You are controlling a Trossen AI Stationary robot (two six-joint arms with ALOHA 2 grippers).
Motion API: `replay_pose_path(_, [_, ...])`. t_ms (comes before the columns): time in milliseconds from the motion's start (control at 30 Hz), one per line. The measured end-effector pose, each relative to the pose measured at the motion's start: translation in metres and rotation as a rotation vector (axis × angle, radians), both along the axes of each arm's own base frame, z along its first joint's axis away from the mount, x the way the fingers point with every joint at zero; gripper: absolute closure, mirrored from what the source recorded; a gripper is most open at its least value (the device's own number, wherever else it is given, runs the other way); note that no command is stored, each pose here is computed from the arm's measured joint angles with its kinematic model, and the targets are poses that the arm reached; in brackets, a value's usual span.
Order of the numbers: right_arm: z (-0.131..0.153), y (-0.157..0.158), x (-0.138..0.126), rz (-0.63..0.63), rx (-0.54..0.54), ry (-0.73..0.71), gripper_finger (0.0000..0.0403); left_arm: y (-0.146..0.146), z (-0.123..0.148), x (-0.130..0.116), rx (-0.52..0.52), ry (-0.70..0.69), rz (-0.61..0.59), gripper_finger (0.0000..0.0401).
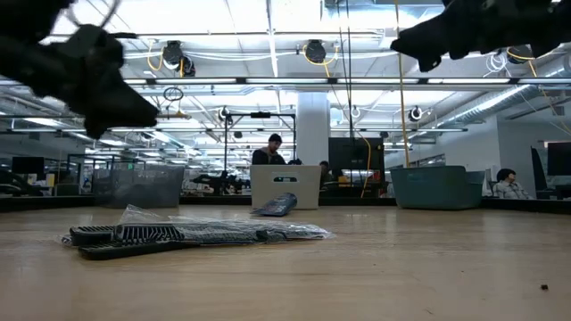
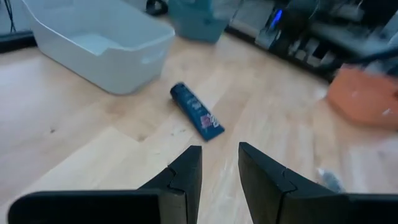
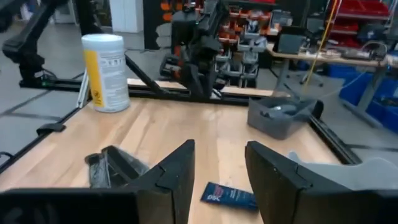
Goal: Pick & Place Travel size toiletries
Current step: Put the right blue shaving cream into the blue bin
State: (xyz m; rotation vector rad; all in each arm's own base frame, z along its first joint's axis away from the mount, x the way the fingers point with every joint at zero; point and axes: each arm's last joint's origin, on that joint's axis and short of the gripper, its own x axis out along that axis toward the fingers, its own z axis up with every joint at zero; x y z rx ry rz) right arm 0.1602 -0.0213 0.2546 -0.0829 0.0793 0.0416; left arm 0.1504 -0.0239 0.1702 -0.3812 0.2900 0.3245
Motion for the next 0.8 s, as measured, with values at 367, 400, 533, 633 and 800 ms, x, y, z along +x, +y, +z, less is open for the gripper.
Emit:
replay_pose_path(367, [-0.010,0.021,-0.004,0.078,-0.035,-0.026,0.0271,0.023,0.031,0.106,-0.021,0.297,-0.010,0.0300])
replay_pose_path(400, [-0.012,0.021,-0.005,0.063,-0.041,-0.027,0.0271,0.025,0.031,0.116,-0.034,0.343,-0.011,0.0300])
replay_pose_path(533, [-0.018,0.020,-0.009,0.039,-0.070,-0.047,0.0271,0.029,0.029,0.154,-0.019,0.538,0.022,0.0300])
replay_pose_path(633, [-0.021,0.020,-0.012,0.039,-0.084,-0.076,0.0271,0.030,0.027,0.181,0.012,0.610,0.081,0.0300])
replay_pose_path(800, [-0.026,0.020,-0.014,0.039,-0.104,-0.091,0.0271,0.037,0.018,0.216,-0.019,0.664,0.124,0.0299])
